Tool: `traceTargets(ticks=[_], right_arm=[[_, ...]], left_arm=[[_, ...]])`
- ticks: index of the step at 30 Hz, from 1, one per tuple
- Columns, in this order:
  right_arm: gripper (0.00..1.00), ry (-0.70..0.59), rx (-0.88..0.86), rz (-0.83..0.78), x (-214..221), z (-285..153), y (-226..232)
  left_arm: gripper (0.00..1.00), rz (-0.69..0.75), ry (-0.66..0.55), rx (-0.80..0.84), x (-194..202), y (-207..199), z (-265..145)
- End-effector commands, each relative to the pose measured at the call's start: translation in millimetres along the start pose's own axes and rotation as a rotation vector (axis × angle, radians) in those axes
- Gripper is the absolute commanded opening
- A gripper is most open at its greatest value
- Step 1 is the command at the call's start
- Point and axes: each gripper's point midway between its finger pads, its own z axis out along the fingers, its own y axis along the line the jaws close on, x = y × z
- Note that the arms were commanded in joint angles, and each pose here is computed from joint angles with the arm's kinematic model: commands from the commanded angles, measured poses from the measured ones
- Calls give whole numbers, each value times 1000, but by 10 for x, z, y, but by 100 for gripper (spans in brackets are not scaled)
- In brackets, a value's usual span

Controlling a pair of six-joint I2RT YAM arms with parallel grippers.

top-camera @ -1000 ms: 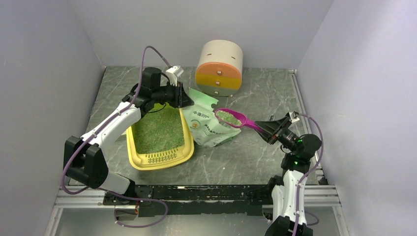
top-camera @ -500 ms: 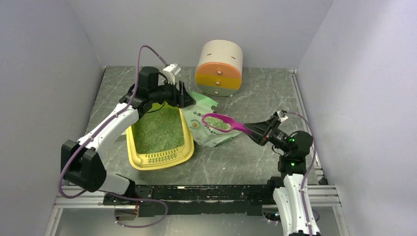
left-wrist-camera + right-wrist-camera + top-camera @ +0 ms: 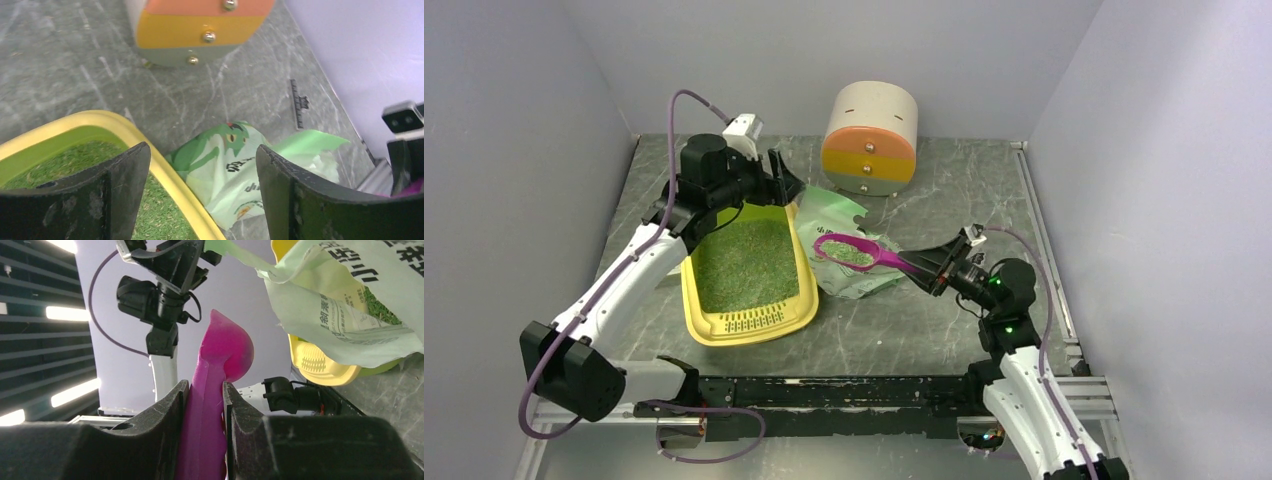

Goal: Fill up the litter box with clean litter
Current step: Pour the cat litter into the litter box.

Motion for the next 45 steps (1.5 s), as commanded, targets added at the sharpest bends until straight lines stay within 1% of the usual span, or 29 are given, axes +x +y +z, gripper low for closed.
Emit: traceTargets(ticks=[1,4,7,13,16,19,20,22,29,32,37,42,45], right_arm=[[0,-34,-8,-41,6,132,119],[0,-28,26,-52,73,253,92],[0,0,18,-53,221,417,95],[0,21,38,-99,559,811,73],[0,-9,54,-104,630,964,31],[0,-56,90,-108,626,1081,-47],[0,-60,101,-116,649,1118,-58],[0,-94,123,-141,652,1210,-61],[0,-148,207,-234,707,1601,-87],[0,-156,238,-255,750,1766,-132],[0,-189,253,-285,750,2003,-139],[0,-228,279,-330,686,2199,-128],[0,-249,369,-377,630,2301,-278]], left_arm=[[82,-35,-93,-243,-270,334,-196],[86,-42,-129,-384,-333,537,-363],[90,-42,-158,-479,-394,661,-509],[91,-55,-196,-568,-464,758,-695],[94,-70,-218,-642,-484,849,-817],[95,-96,-261,-769,-508,1007,-1003],[96,-107,-274,-807,-505,1049,-1067],[97,-118,-294,-862,-486,1114,-1173],[97,-119,-303,-897,-410,1155,-1299],[97,-114,-341,-908,-535,1100,-1417],[97,-61,-386,-934,-719,1022,-1582],[97,-42,-371,-911,-669,977,-1546],[97,-24,-361,-878,-661,929,-1505]])
